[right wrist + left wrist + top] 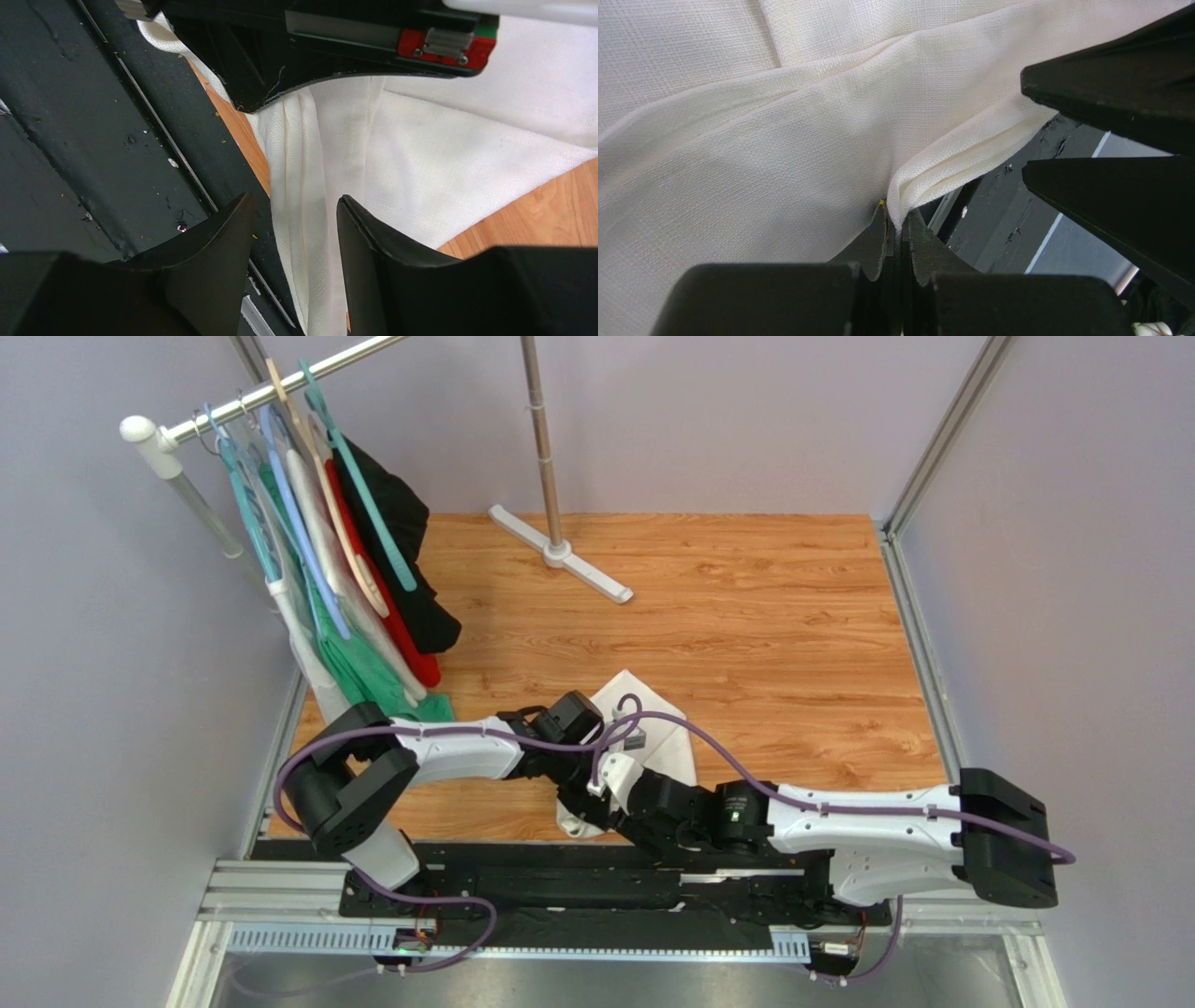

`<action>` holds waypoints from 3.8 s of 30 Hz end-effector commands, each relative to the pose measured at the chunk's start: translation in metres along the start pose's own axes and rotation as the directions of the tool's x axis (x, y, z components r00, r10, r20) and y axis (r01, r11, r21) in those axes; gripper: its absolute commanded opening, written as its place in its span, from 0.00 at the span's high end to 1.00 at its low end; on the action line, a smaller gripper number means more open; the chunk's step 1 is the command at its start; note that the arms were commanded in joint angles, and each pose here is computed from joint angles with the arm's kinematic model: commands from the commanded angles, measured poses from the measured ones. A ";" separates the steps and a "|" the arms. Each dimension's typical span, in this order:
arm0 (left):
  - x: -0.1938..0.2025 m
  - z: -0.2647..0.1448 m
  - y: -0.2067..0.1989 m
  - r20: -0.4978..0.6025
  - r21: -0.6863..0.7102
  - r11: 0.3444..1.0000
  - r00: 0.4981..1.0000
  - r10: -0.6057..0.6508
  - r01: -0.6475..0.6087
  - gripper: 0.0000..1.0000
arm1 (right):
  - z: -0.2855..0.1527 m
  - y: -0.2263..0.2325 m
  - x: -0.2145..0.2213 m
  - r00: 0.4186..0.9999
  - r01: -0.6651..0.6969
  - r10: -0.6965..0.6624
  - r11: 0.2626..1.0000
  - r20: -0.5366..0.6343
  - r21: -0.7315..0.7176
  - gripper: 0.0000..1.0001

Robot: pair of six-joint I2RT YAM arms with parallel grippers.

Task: Fold the napkin, place the utensils inside, and roll it up
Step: Roll the napkin with the utensil

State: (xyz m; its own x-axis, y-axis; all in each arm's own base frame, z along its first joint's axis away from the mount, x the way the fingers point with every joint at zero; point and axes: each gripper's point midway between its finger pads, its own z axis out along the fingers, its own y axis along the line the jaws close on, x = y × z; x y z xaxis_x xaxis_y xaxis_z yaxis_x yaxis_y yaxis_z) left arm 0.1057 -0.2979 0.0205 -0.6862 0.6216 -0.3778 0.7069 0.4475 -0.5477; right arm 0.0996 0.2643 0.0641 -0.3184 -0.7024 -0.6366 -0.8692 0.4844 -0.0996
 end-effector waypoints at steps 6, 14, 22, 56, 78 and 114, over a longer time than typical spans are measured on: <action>0.010 0.000 0.001 -0.049 -0.003 1.000 0.999 -0.015 0.015 1.00 | 0.007 0.014 -0.018 0.999 0.034 -0.035 0.999 -0.022 -0.041 0.49; 0.010 -0.001 0.002 -0.046 0.005 1.000 0.999 -0.015 0.016 1.00 | 0.014 0.017 -0.012 0.995 0.048 -0.052 0.998 -0.090 -0.051 0.53; 0.009 -0.003 0.001 -0.039 0.004 1.000 0.999 -0.011 0.011 1.00 | 0.016 -0.004 -0.013 0.995 0.037 -0.029 0.996 -0.093 0.079 0.53; 0.006 -0.004 0.001 -0.030 0.001 1.000 0.999 -0.012 0.012 1.00 | 0.021 0.002 0.008 0.971 -0.097 0.091 0.995 -0.219 -0.016 0.77; -0.055 -0.065 0.008 0.290 -0.062 0.998 0.957 -0.007 0.027 0.44 | 0.021 -0.010 0.004 0.946 -0.260 0.221 0.954 -0.237 -0.147 1.00; -0.066 -0.102 0.036 0.457 -0.180 0.972 0.888 -0.054 0.152 0.29 | 0.029 -0.009 -0.013 0.944 -0.311 0.270 0.920 -0.191 -0.238 1.00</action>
State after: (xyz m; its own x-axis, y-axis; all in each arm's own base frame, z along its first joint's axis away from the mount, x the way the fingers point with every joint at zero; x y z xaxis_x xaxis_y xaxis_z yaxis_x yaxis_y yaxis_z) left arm 0.1681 -0.2402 0.0633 -0.7780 0.3337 -0.5323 0.5875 0.6869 -0.4279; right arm 0.1309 0.3054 0.0641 -0.5610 -0.6097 -0.5599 -0.8219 0.4910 0.2888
